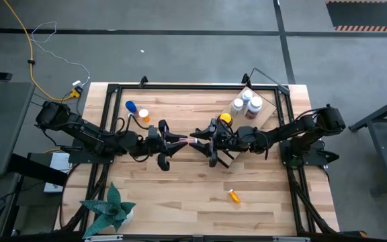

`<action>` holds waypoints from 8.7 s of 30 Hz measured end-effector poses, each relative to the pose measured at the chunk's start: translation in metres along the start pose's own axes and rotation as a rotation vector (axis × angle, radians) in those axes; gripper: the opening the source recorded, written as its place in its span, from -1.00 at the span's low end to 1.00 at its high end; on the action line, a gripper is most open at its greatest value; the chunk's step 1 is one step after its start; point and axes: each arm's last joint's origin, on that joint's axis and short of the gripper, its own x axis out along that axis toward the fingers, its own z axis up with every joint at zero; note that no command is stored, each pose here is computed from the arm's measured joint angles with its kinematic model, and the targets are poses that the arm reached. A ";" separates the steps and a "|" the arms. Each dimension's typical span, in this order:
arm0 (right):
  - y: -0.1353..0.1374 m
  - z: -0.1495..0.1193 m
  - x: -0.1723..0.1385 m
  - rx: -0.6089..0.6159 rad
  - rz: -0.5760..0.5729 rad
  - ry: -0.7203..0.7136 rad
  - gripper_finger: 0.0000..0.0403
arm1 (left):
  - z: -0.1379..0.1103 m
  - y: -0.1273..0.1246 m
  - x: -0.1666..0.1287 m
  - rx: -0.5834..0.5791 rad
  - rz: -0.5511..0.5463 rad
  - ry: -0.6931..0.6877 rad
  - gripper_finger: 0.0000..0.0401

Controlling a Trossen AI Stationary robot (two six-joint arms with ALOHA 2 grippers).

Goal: Pick and place medicine bottles onto shelf by color
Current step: Put the red pill bottle on the shelf

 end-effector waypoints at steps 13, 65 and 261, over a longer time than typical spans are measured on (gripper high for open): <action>0.000 0.000 0.000 -0.019 -0.003 0.002 -0.12 | 0.000 0.000 0.000 0.040 0.007 0.002 -0.11; 0.032 0.028 -0.037 -0.252 -0.199 0.110 -0.12 | -0.068 -0.005 0.031 0.554 -0.113 0.755 0.03; 0.004 -0.002 0.005 -0.133 -0.001 -0.155 -0.12 | -0.017 0.008 0.023 0.059 -0.116 -0.007 -0.49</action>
